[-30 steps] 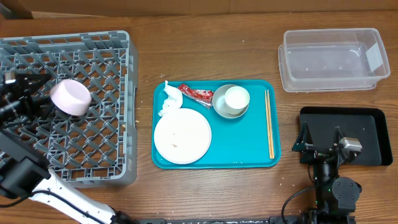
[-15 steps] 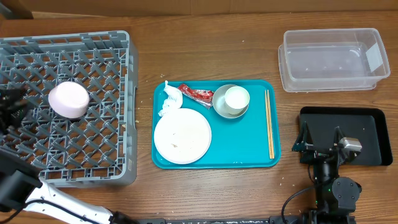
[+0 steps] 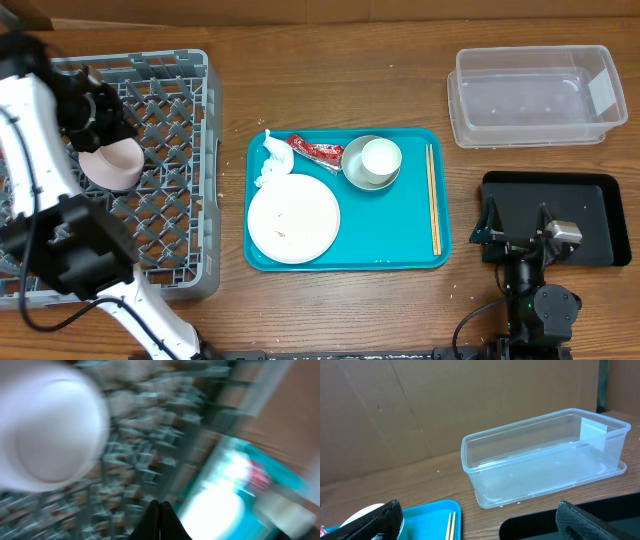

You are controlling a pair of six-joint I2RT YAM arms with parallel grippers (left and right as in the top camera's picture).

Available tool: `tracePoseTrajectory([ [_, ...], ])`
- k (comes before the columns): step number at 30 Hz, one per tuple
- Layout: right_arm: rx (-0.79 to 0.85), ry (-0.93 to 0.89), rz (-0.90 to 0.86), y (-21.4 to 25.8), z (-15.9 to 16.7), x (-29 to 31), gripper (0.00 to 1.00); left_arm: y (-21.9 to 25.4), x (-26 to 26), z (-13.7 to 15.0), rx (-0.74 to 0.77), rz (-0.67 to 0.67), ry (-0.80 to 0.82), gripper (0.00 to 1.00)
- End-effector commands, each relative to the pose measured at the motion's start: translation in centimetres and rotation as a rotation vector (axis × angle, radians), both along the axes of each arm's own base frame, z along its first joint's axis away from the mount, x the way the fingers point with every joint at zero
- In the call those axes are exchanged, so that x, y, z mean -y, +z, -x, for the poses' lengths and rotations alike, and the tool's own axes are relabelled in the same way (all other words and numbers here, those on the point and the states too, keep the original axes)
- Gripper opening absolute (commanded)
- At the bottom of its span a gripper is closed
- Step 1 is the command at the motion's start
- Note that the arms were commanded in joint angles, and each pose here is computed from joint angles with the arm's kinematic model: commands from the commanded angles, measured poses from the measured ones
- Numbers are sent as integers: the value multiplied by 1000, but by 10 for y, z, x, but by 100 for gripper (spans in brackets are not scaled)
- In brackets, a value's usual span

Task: Sort waste into correct bins and load items into the dishwasher
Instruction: 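Release the bowl and raise the left gripper above the rack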

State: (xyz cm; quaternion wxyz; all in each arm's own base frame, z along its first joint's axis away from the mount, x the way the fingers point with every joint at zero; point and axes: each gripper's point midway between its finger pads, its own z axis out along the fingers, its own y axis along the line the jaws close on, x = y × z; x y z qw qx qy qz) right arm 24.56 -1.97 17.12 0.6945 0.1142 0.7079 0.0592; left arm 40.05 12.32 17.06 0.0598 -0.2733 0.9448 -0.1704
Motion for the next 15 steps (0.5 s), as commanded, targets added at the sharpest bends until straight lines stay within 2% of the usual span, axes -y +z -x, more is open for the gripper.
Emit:
tracePoseTrajectory([
  [1, 4, 1, 8, -1, 0, 0, 100, -30, -57, 21, -267, -446, 227, 4],
  [4, 4, 1, 8, -1, 0, 0, 100, -31, -69, 27, -315, -545, 275, 4],
  [15, 4, 1, 8, -1, 0, 0, 100, -43, -80, 41, -370, -535, 307, 4],
])
